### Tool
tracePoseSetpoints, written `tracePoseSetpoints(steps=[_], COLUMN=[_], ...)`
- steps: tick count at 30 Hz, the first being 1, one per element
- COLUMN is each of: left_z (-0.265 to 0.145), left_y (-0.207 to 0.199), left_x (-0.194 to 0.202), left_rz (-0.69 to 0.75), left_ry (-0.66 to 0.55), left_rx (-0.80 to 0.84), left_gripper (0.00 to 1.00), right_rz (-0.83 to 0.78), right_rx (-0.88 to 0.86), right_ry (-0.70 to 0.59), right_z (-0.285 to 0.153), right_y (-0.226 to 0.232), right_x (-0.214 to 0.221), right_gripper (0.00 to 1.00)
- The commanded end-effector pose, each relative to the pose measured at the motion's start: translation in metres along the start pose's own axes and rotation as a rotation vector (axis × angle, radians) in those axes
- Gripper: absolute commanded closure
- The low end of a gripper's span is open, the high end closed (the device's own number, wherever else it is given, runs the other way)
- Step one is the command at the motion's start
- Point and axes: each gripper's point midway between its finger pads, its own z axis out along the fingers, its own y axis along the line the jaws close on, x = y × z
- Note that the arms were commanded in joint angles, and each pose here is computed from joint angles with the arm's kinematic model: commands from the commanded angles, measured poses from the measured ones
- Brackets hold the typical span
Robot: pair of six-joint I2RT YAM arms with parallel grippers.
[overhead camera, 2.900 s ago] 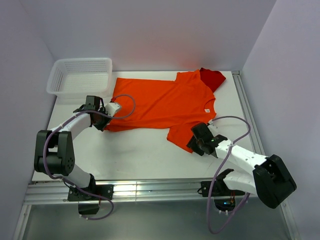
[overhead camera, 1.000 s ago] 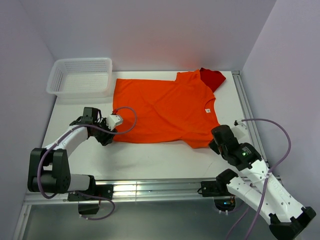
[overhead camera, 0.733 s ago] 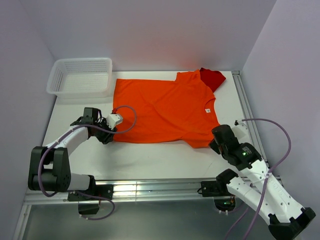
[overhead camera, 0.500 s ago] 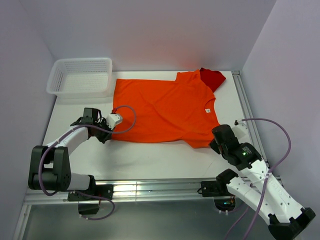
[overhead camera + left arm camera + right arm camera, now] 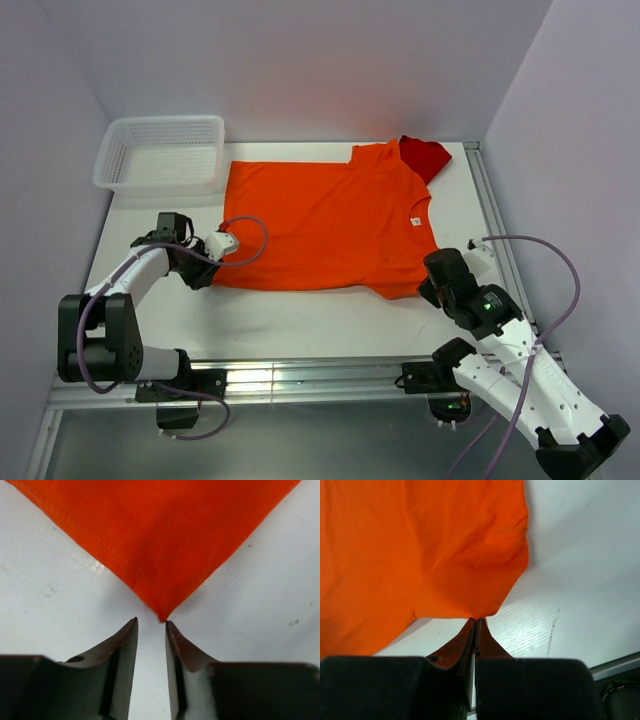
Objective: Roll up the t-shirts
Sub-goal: Flatten the tshirt, then fold the tshirt
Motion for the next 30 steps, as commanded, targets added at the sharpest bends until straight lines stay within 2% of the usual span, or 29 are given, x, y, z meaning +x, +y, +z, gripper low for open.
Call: tracePoseSetpoints(steps=[1,5,13,16,20,27,30], left_z=[-0.009,-0.015,-0.012,-0.012,-0.022,-0.025,-0.017], left_y=[-0.001,0.008,-0.009,-0.009,0.000,0.004,-0.008], left_x=[0.002,-0.002,-0.008,-0.011,-0.026,-0.031,-0.033], left_rz=[0.052,-0.020,-0.110,-0.084,-0.027,0.030,0.065], left_ry=[0.038,0.000,-0.057,-0.101,-0.180,-0.191,-0.178], left_rx=[0.042,0.022,0.085,0.049,-0.030,-0.101,-0.052], left_gripper=[0.65,0.52,0.47,0.42,0.40,0.41,0.43], right_rz=[0.014,0.013,0.006,0.002,-0.002,-0.006,-0.007], right_rx=[-0.031,-0.038,-0.043,-0.046,-0.045,-0.052,-0.058], right_ry=[-0.036,-0.025,-0.019,-0.019,-0.016,-0.011,-0.012], right_z=[-0.004,-0.002,-0.001,0.001,0.003,0.006,0.006], right_y=[0.009,0.010,0.012,0.013,0.014,0.018,0.019], right_x=[-0.012,-0.009,-0.007,-0.007,-0.006,-0.004,-0.005], right_gripper=[1.00,1.00,1.00,1.00,1.00,1.00,1.00])
